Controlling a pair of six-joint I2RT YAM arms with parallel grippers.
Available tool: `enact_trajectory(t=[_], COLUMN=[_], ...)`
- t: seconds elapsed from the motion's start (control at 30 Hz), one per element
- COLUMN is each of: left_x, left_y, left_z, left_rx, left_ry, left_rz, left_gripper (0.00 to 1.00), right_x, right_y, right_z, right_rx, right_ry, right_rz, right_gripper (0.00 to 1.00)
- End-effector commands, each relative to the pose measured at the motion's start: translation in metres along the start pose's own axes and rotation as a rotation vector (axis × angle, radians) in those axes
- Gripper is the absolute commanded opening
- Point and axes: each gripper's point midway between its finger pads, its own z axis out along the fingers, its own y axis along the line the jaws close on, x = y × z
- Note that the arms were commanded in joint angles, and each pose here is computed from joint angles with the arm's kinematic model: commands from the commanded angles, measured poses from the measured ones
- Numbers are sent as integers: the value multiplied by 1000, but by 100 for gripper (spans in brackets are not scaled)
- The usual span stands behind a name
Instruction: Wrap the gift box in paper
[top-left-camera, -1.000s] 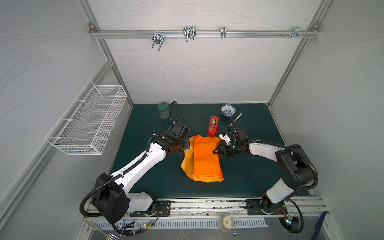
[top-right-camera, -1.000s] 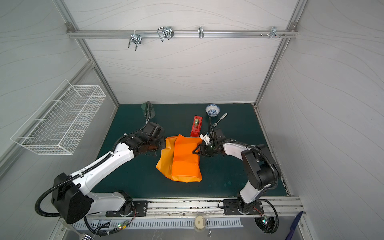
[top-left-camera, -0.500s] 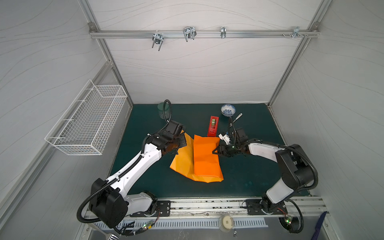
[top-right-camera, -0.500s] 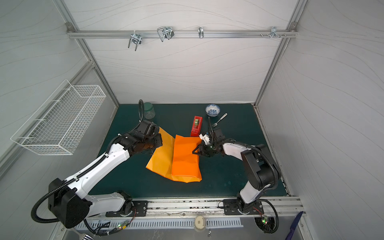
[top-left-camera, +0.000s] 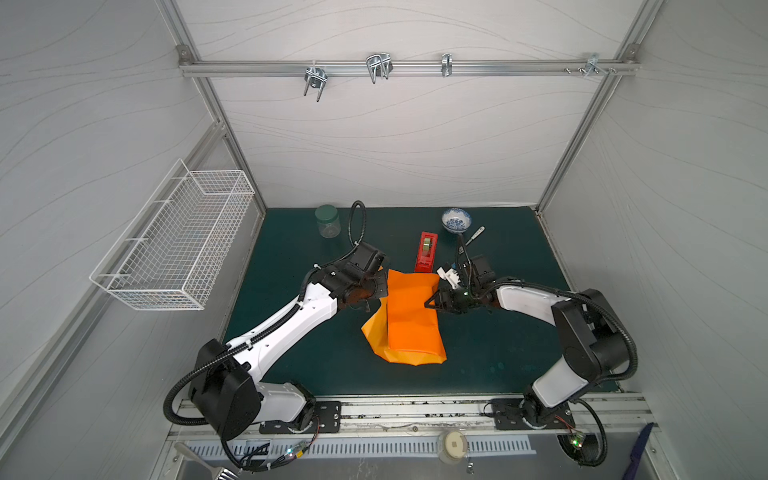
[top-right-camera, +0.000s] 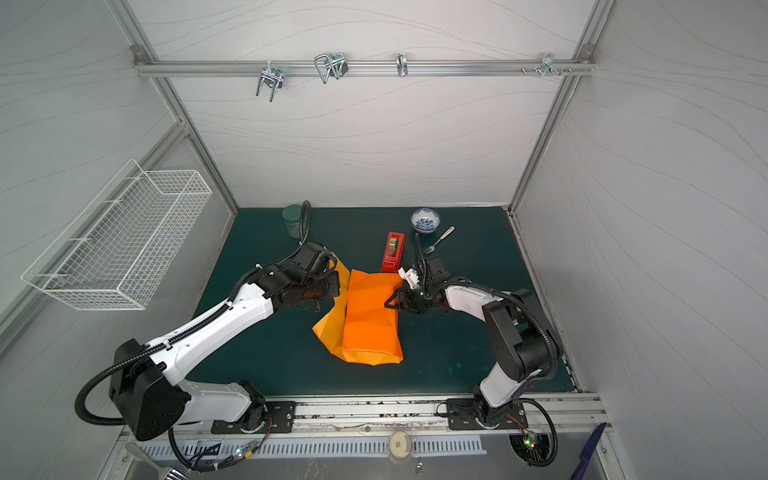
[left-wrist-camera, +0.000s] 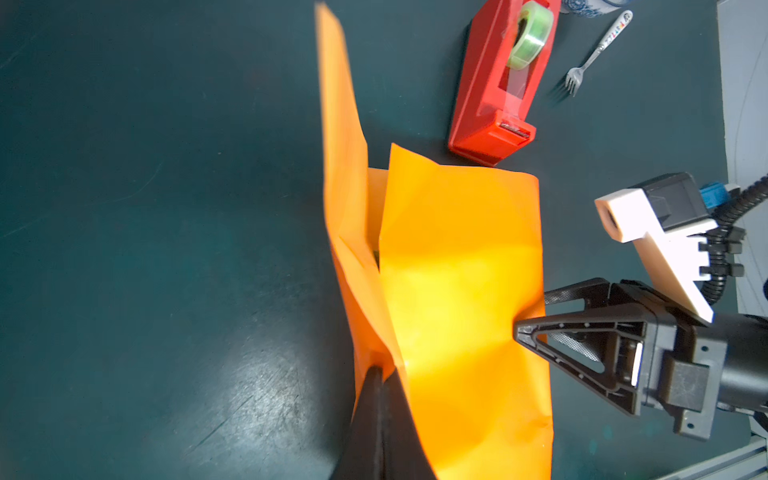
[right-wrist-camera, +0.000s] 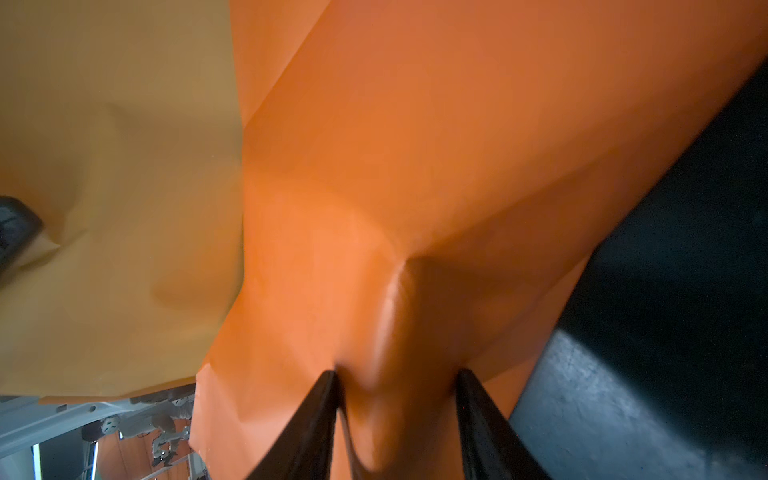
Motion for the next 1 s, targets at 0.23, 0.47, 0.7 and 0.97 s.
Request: enact_trajectory(t=[0.23,0.47,0.7,0.97], left_x=[-4,8,18,29], left_y=[-21,-33,-52,-65], left_z=[-3,6,19,27], left_rx=[-27,-23,-5,-3], left_ry=[-10,22,59,86], left_rz=[92,123,159,187], left_gripper=[0,0,0,0], right_x=[34,35,33,32], right_y=[-36,-35,-33,-31], right_z=[9,10,10,8], right_rx=[171,174,173,173], right_ry=[100,106,104,103], right_rz=[62,60,51,45], right_gripper=[47,47,47,47])
